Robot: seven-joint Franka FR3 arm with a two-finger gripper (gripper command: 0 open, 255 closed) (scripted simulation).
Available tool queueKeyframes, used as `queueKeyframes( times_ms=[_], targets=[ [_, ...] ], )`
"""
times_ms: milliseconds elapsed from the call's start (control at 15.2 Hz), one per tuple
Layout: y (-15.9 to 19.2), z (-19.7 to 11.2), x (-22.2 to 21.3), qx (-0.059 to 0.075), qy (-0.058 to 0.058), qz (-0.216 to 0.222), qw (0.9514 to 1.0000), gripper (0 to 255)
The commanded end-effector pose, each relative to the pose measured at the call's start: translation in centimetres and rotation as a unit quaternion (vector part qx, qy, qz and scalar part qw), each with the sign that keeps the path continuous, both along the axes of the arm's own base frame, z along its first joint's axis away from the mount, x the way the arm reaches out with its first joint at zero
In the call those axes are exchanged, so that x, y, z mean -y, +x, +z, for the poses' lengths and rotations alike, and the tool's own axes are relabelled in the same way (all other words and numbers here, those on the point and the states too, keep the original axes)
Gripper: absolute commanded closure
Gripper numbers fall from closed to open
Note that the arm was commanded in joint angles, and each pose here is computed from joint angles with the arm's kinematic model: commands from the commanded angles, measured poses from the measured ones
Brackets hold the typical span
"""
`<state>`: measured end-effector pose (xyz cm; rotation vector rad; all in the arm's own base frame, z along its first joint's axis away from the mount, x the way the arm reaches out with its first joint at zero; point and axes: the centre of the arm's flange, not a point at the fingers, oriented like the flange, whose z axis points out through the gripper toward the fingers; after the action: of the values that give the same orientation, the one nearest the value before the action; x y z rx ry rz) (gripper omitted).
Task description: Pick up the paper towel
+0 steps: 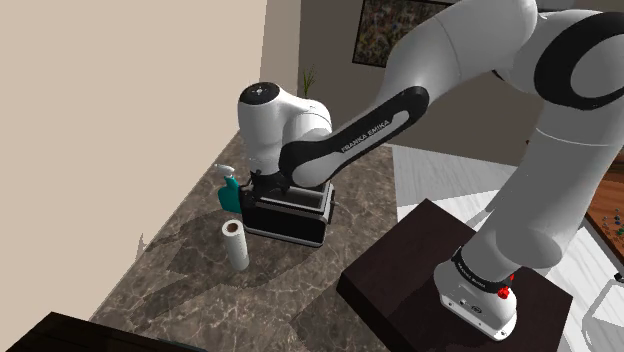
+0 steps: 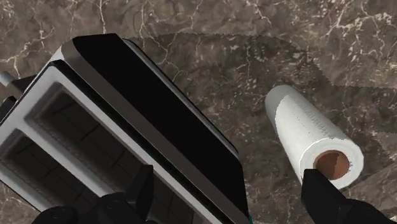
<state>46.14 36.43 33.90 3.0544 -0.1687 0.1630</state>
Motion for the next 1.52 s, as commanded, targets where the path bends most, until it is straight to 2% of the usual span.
queueKeyframes(
  times_ms=[0,528,1122,1188,1452],
  targets=[
    [0.4,-1.8,-2.2,0.000,0.000,-0.001,1.0000,0],
    [3.5,-7.4,-9.9,-0.002,0.001,-0.005,1.0000,0],
    [3.5,-11.4,-9.9,-0.002,0.001,-0.005,1.0000,0],
    [3.4,-11.5,-9.9,-0.002,0.001,-0.005,1.0000,255],
    [3.5,-11.5,-9.9,-0.002,0.001,-0.005,1.0000,255]
  ],
)
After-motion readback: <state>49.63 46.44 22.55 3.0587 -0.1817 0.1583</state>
